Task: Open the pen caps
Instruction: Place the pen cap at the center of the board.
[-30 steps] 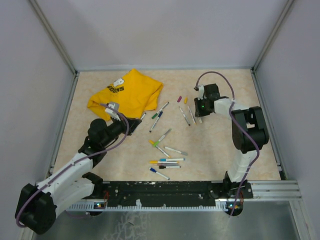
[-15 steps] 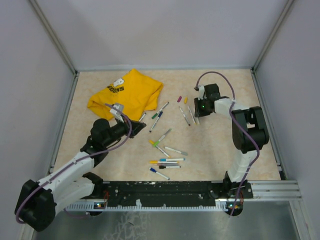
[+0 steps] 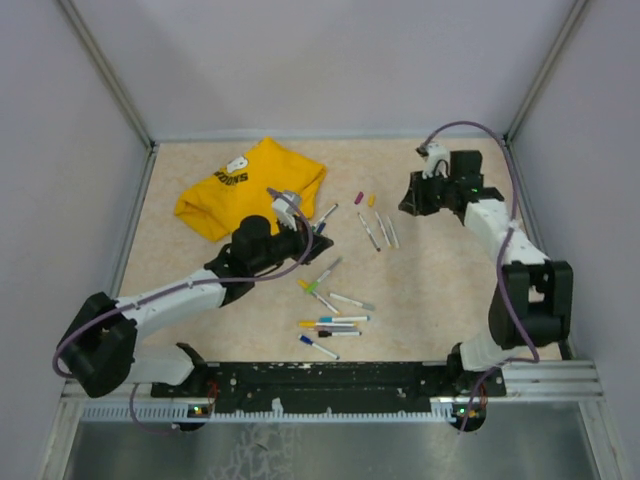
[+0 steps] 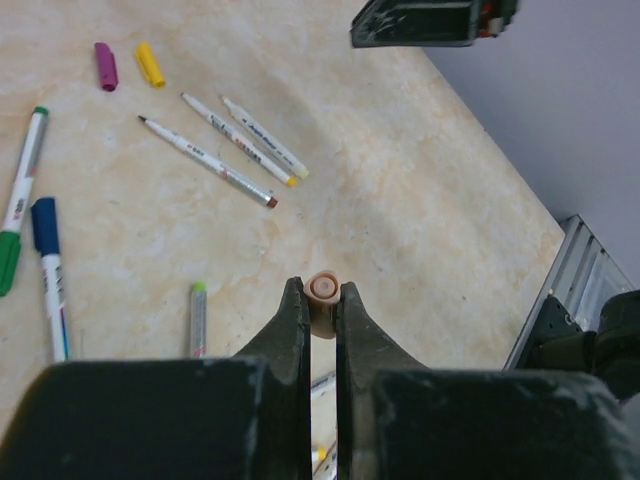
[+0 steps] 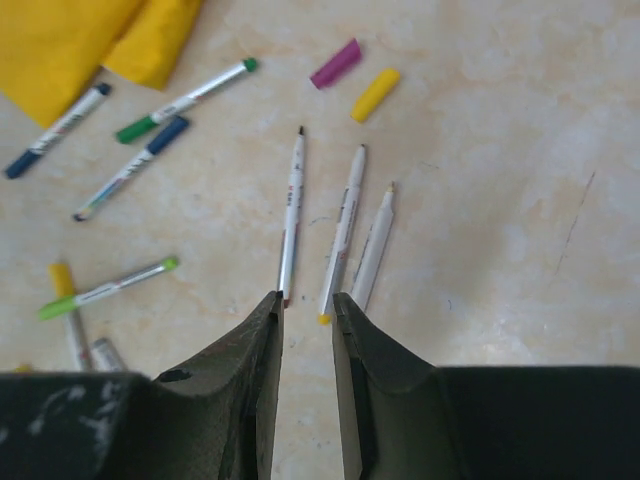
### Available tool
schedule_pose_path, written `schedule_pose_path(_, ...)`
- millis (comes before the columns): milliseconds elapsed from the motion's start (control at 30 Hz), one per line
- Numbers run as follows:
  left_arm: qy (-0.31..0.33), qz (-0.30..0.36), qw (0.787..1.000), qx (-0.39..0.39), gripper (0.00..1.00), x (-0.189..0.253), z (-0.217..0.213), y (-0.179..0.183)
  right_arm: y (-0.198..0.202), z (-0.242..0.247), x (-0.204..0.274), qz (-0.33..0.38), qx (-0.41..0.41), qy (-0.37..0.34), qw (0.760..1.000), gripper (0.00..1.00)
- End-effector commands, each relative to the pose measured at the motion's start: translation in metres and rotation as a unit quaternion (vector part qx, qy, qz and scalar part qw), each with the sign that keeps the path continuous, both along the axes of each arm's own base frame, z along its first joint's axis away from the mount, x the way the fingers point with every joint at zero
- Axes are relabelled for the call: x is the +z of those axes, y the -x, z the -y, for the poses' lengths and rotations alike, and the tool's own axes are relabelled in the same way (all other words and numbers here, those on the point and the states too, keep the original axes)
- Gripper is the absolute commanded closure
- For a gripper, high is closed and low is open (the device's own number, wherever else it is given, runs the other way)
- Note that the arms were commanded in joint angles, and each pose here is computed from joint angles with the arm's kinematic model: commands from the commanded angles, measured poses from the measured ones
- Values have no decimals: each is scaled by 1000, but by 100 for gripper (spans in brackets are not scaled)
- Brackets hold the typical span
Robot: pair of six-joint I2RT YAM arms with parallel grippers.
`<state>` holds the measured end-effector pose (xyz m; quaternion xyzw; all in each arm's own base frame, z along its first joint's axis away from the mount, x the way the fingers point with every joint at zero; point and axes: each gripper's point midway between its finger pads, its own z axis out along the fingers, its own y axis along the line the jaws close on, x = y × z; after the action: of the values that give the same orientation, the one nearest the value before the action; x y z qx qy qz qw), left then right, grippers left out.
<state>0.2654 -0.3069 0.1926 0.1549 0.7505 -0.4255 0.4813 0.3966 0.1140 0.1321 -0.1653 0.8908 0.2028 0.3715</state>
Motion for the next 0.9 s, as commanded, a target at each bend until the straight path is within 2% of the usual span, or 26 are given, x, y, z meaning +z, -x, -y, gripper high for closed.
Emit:
schedule_pose_path(0, -12, 29, 999, 29, 100, 13, 30, -29, 40, -8, 96, 59, 101, -144, 983, 74)
schedule_pose_path(100, -32, 8, 998, 50, 100, 5, 52, -54, 57, 7, 123, 96, 102, -173, 975, 73)
schedule_pose_path(233, -69, -37, 993, 86, 100, -21, 83, -91, 71, 26, 131, 144, 79, -186, 969, 61)
schedule_pose_path(267, -70, -37, 992, 97, 100, -14, 93, -103, 75, 29, 132, 150, 78, -196, 966, 60)
schedule_pose_path(500, -152, -73, 970, 173, 100, -49, 134, -162, 78, 39, 125, 126, 75, -235, 961, 60)
schedule_pose_path(867, -162, -51, 969, 181, 99, -75, 176, -208, 79, 40, 127, 132, 68, -231, 962, 60)
